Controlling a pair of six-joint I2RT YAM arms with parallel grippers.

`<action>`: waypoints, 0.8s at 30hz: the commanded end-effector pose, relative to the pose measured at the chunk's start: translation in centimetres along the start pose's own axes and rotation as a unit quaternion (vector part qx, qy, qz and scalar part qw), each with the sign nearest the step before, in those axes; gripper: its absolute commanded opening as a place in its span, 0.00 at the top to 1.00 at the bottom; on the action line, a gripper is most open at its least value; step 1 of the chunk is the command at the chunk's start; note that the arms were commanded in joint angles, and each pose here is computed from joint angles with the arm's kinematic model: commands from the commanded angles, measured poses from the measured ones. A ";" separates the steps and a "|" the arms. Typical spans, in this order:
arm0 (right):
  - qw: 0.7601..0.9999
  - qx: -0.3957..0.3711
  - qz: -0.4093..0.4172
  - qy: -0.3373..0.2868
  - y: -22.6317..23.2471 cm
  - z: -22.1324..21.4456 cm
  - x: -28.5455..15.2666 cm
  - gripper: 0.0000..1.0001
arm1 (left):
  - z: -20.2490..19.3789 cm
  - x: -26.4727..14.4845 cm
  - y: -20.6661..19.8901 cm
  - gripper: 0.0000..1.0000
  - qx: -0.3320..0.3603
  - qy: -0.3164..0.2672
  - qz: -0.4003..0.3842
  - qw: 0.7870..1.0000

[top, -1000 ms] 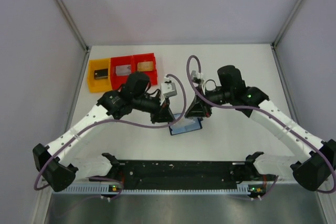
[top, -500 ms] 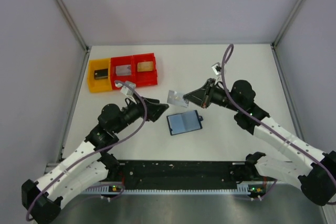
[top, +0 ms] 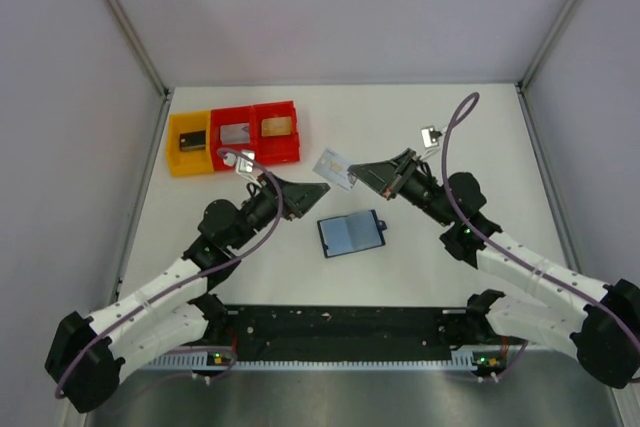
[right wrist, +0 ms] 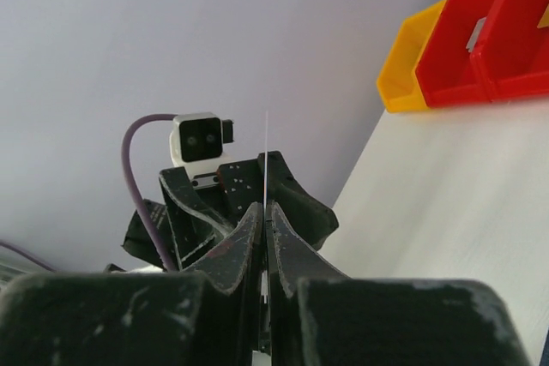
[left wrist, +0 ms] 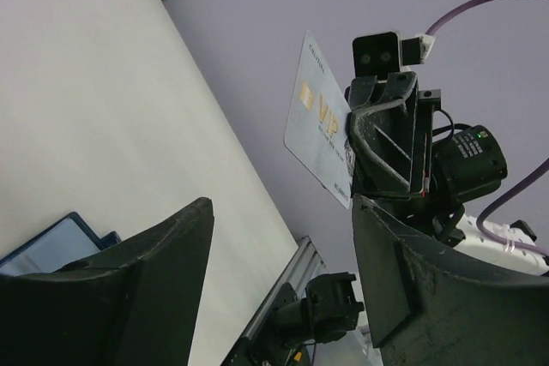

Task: Take the credit cards out of the card holder
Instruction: Remove the credit card from the card holder.

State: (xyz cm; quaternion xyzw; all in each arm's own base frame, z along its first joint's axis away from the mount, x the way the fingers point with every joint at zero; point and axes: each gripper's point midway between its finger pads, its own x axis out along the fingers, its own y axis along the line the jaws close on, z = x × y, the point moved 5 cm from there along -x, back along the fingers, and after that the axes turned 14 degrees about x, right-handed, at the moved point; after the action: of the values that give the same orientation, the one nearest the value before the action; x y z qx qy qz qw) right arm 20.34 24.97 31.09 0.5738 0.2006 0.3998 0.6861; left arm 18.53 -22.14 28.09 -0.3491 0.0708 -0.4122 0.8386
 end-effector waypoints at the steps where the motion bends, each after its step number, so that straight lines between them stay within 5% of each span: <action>1: 0.999 0.022 0.042 -0.023 1.9 0.3 0.3 1.00 | 3.0 0.9 -2.8 0.31 -0.010 -0.057 -0.056 0.997; 9: 0.998 0.034 0.052 -0.011 2.2 -0.3 0.3 1.00 | 3.6 1.9 -3.2 0.41 -0.004 -0.061 -0.060 0.996; 17: 0.998 0.040 0.052 0.010 1.8 -1.1 0.5 1.00 | 3.7 2.1 -3.6 0.67 -0.007 -0.059 -0.073 0.996; 22: 0.998 0.044 0.046 0.016 1.3 -1.4 0.7 1.00 | 4.0 1.9 -3.7 1.00 -0.006 -0.062 -0.072 0.995; 24: 0.998 0.039 0.044 0.017 1.2 -1.4 0.7 0.96 | 4.0 1.8 -3.7 1.00 -0.007 -0.064 -0.067 0.996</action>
State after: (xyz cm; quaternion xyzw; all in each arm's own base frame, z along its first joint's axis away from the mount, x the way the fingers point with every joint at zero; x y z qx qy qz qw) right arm 20.17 26.03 30.99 0.6041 0.2121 0.4007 0.6554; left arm 19.39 -23.23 30.96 -0.3798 0.0398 -0.4321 0.8170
